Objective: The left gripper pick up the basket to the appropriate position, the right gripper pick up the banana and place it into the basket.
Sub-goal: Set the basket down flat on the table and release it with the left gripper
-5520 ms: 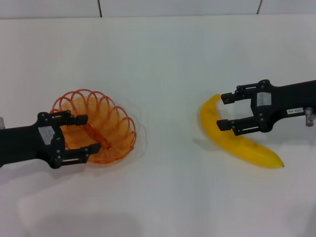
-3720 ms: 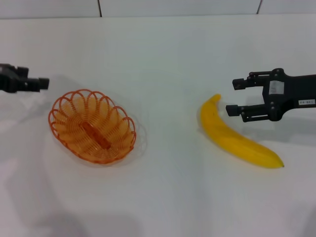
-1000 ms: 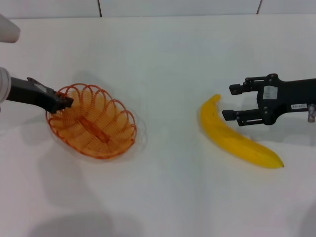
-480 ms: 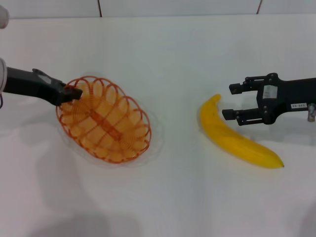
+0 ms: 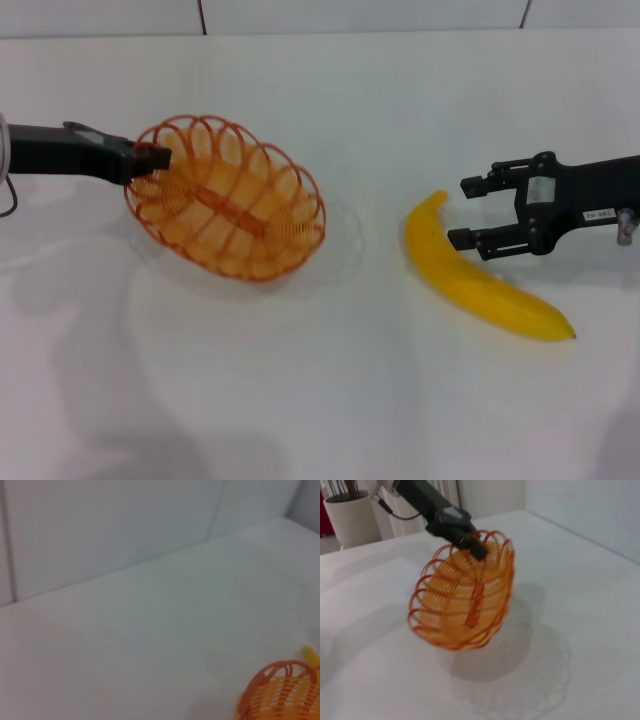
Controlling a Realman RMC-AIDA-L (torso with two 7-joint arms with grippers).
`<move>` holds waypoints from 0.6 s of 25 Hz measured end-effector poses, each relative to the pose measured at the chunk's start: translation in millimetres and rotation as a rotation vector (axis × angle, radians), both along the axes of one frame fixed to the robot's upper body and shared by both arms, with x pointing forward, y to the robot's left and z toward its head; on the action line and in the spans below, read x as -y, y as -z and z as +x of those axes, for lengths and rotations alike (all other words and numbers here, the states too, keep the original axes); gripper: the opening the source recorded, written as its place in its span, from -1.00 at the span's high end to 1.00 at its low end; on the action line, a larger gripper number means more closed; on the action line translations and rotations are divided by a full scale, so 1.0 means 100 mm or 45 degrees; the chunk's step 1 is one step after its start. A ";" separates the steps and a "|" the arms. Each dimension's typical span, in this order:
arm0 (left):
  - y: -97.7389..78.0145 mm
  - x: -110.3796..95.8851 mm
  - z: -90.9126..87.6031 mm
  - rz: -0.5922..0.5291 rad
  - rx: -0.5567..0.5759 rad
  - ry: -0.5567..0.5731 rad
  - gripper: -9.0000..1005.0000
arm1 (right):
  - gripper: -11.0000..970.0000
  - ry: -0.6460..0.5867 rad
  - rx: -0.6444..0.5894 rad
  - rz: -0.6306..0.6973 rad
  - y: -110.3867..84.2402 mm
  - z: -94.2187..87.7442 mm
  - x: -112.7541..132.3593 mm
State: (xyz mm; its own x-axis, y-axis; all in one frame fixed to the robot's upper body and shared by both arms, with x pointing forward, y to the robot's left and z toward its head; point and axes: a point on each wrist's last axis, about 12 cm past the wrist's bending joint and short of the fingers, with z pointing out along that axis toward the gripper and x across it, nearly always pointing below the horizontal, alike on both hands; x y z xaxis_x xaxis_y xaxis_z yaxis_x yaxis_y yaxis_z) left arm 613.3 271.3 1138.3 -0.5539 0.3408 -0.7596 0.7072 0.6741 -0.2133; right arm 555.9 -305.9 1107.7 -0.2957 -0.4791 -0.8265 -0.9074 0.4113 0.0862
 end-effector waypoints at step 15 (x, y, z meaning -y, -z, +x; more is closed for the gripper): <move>0.31 -0.08 0.04 -0.164 -0.017 -0.269 0.81 | -0.57 -0.026 -0.032 -0.031 0.03 -0.01 -0.03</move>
